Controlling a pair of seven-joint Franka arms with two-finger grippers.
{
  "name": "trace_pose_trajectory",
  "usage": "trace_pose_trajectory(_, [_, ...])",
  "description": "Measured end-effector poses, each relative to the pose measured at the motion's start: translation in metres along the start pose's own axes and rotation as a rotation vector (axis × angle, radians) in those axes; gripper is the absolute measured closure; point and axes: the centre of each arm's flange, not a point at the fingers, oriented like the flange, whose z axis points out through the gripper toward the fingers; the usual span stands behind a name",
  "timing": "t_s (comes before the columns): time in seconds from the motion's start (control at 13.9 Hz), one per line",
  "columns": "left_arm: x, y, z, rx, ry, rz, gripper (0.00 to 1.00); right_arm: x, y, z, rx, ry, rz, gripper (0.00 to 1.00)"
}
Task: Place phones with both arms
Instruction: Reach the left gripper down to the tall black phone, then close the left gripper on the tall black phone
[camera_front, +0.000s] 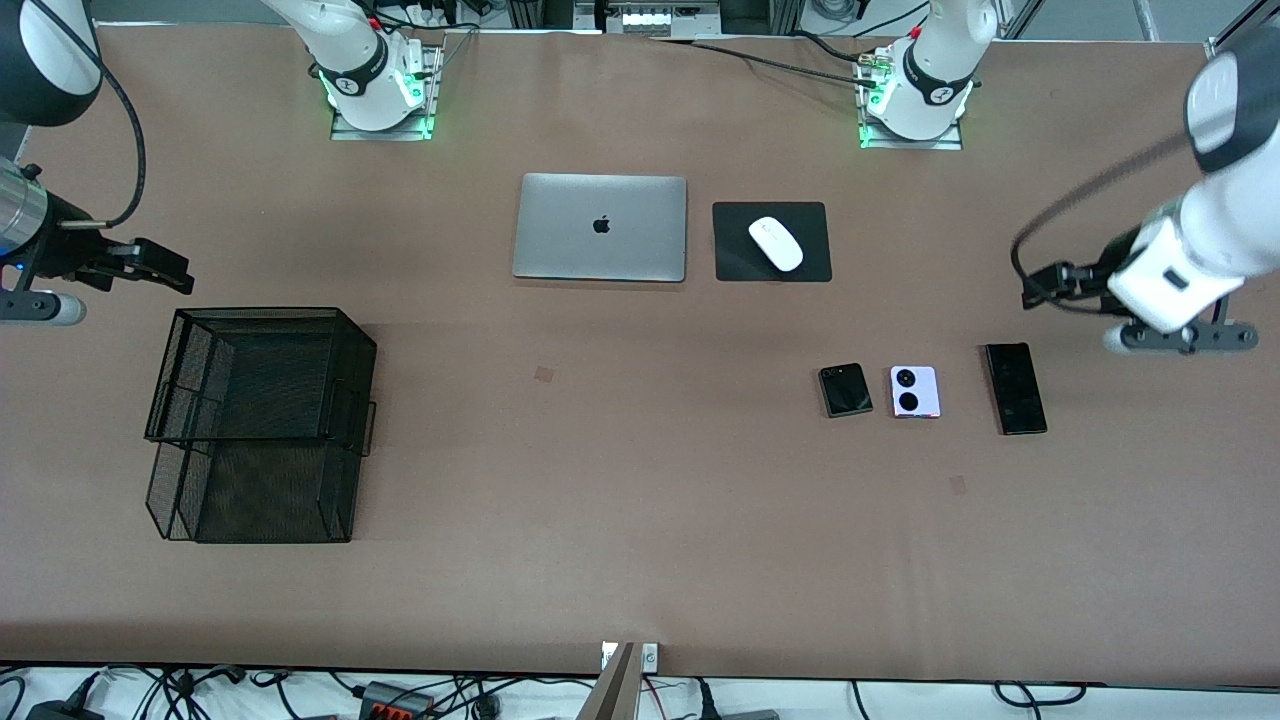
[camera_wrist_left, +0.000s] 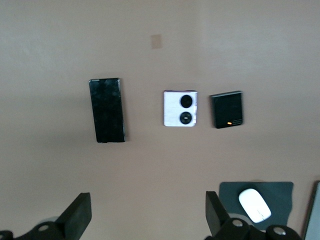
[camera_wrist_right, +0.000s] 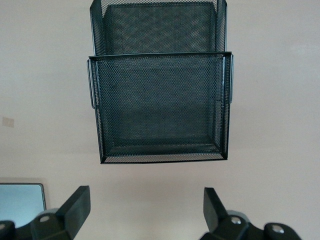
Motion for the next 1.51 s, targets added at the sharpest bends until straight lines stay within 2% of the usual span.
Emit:
trace_pose_trajectory(0.22, [0.039, -0.054, 0.077, 0.056, 0.009, -0.034, 0.00, 0.000, 0.000, -0.004, 0.000, 0.008, 0.000, 0.00])
trace_pose_trajectory(0.36, [0.051, -0.066, 0.133, 0.084, 0.073, -0.014, 0.00, 0.001, -0.002, -0.004, 0.000, 0.009, -0.004, 0.00])
trace_pose_trajectory(0.58, [0.046, -0.073, 0.213, 0.064, 0.168, 0.020, 0.00, 0.001, -0.004, -0.008, 0.000, 0.016, -0.008, 0.00])
trace_pose_trajectory(0.87, [0.049, -0.105, 0.283, 0.026, 0.226, 0.031, 0.00, 0.002, -0.005, -0.011, 0.000, 0.024, -0.010, 0.00])
trace_pose_trajectory(1.23, [0.050, -0.103, 0.307, 0.011, 0.216, 0.036, 0.00, 0.003, -0.005, -0.019, -0.001, 0.040, -0.011, 0.00])
trace_pose_trajectory(1.3, [0.050, -0.103, 0.308, 0.010, 0.214, 0.036, 0.06, 0.003, -0.005, -0.019, -0.001, 0.040, -0.011, 0.00])
trace_pose_trajectory(1.37, [0.050, -0.103, 0.308, 0.010, 0.215, 0.036, 0.19, 0.003, -0.005, -0.019, 0.000, 0.040, -0.011, 0.00])
trace_pose_trajectory(1.51, [0.050, -0.103, 0.307, 0.010, 0.215, 0.035, 0.21, 0.003, -0.005, -0.019, 0.000, 0.040, -0.011, 0.00])
